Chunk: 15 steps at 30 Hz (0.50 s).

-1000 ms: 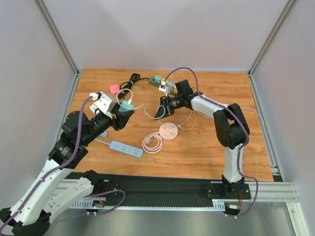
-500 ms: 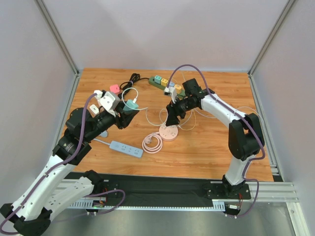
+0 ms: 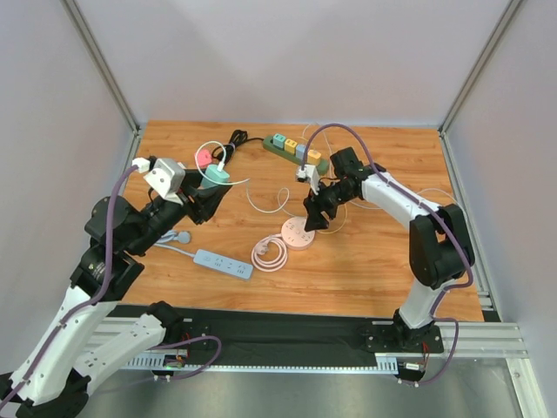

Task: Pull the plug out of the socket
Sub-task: Place the plug at the corner of the board.

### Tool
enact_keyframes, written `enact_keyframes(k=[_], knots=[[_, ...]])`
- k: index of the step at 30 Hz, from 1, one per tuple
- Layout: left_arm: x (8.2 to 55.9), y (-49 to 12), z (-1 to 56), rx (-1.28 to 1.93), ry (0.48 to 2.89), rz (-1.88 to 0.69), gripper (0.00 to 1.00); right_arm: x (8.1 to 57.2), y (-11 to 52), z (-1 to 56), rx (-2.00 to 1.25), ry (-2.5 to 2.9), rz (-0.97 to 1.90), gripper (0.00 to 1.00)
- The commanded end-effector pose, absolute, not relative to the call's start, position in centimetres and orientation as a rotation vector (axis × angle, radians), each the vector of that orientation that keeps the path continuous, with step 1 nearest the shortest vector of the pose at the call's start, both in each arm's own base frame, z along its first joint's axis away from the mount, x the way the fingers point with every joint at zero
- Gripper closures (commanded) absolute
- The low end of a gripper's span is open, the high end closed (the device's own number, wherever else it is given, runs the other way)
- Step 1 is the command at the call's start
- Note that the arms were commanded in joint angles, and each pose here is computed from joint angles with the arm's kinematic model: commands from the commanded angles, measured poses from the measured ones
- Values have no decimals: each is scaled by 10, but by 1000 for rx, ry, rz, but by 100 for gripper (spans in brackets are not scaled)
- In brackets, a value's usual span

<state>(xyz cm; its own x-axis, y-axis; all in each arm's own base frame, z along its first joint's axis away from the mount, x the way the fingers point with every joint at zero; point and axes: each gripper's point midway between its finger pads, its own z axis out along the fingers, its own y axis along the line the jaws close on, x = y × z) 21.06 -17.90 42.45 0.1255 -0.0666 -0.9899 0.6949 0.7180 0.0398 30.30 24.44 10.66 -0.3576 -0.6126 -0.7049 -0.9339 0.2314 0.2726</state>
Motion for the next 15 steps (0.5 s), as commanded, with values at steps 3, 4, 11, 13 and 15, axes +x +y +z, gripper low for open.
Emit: enact_keyframes(k=[3,4,11,13,15], knots=[[197,-166,462,533,1270,-608,100,311,272,115,-1402,1975,968,32],[195,-165,464,531,1264,-608,100,313,276,114,-1396,1983,975,32],[189,-158,477,524,1240,-589,100,343,289,108,-1303,2053,887,31],[187,-153,477,531,1243,-566,100,348,293,116,-1280,2040,887,32],[183,-145,482,519,1241,-536,100,346,297,128,-1283,2004,923,33]])
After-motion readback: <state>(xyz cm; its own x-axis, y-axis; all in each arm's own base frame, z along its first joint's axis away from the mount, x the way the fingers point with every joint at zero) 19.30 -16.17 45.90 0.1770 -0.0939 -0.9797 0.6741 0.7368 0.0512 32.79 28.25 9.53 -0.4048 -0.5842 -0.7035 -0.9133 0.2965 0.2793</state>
